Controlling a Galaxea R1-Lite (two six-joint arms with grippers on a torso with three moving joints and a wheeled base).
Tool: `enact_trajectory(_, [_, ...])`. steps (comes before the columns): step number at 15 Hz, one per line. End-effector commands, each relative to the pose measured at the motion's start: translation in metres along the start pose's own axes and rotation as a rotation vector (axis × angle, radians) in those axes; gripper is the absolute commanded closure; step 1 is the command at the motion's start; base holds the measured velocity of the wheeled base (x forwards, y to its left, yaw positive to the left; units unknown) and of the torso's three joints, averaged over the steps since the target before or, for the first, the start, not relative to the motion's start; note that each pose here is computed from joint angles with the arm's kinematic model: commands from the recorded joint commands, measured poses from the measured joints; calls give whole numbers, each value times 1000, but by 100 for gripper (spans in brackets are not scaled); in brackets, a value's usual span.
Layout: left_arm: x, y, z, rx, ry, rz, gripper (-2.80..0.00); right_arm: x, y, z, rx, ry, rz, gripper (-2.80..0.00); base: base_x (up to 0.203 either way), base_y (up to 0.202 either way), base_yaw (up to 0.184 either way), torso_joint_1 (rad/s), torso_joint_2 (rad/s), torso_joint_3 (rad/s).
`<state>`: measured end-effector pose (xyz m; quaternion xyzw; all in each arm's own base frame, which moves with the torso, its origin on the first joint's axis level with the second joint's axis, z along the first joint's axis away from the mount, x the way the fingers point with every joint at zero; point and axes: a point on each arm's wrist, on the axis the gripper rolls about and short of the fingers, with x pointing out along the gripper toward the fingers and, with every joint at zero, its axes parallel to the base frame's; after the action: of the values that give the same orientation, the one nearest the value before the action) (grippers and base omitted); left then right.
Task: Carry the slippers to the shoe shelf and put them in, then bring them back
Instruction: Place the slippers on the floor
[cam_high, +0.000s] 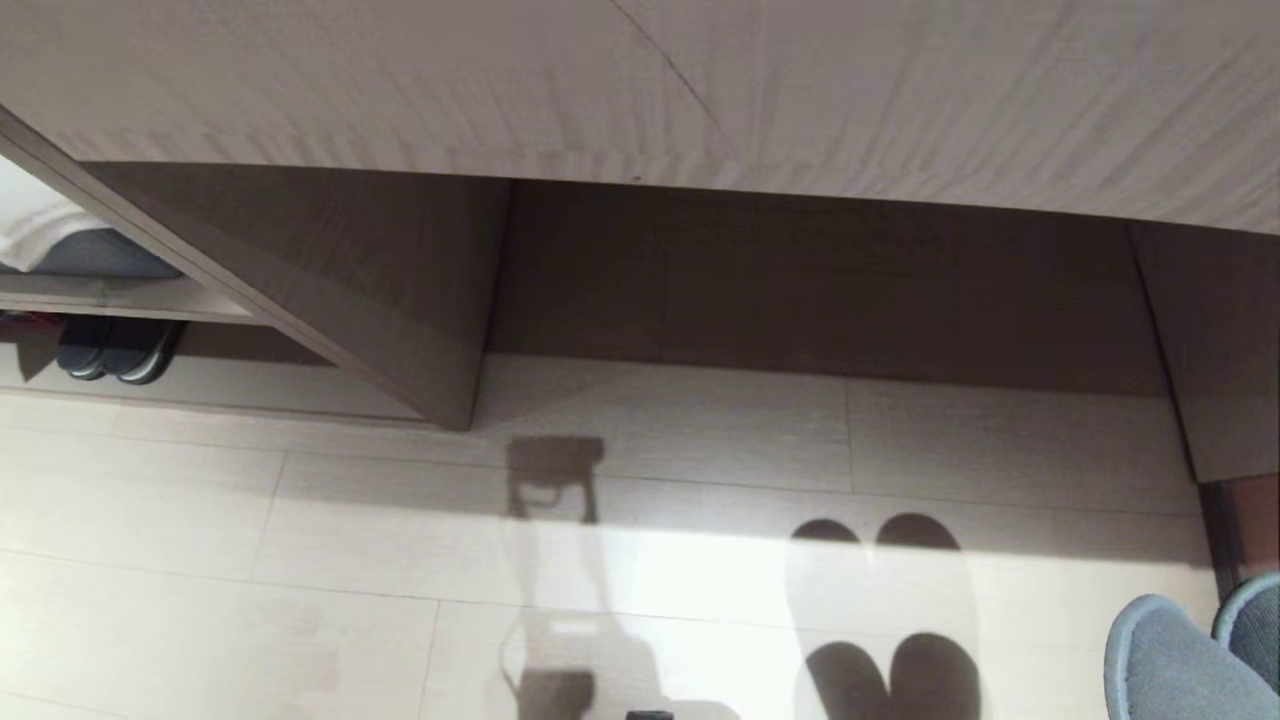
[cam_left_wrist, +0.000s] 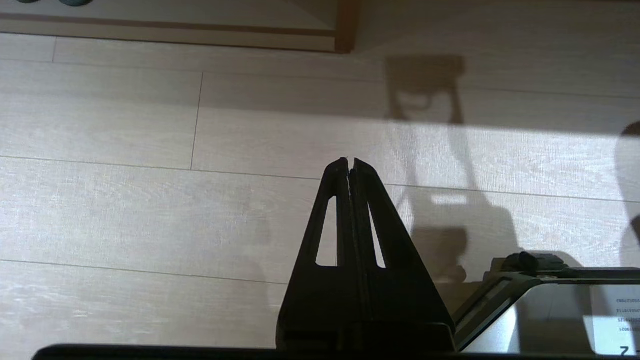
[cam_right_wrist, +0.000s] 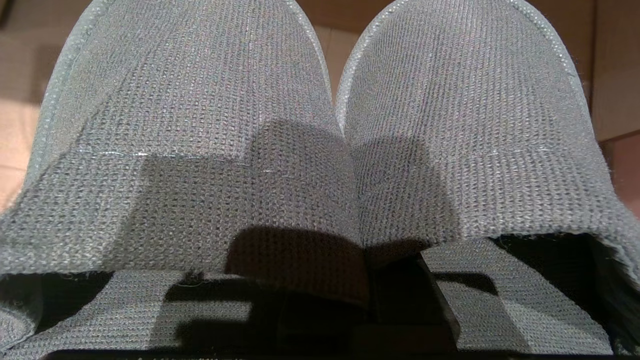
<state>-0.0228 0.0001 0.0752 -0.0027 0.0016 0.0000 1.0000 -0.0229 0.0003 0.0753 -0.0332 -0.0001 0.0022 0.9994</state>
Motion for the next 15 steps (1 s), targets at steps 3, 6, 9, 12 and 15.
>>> enact_trajectory(3, [0, 0, 0, -2, 1, 2, 0, 0, 0, 0, -1, 0, 0, 0, 0, 0, 0, 1, 3, -196])
enact_trajectory(6, [0, 0, 0, -1, 1, 0, 0, 0, 0, 0, -1, 0, 0, 0, 0, 0, 0, 3, 2, -196])
enact_trajectory(9, [0, 0, 0, -2, 1, 2, 0, 0, 0, 0, -6, -1, 2, 0, 0, 0, 0, 1, 0, -199])
enact_trajectory(12, [0, 0, 0, -2, 1, 0, 0, 0, 0, 0, -7, -2, 2, 0, 0, 0, 0, 1, 1, -195])
enact_trajectory(15, [0, 0, 0, -2, 1, 2, 0, 0, 0, 0, -9, -2, 3, 0, 0, 0, 0, 2, 1, -201])
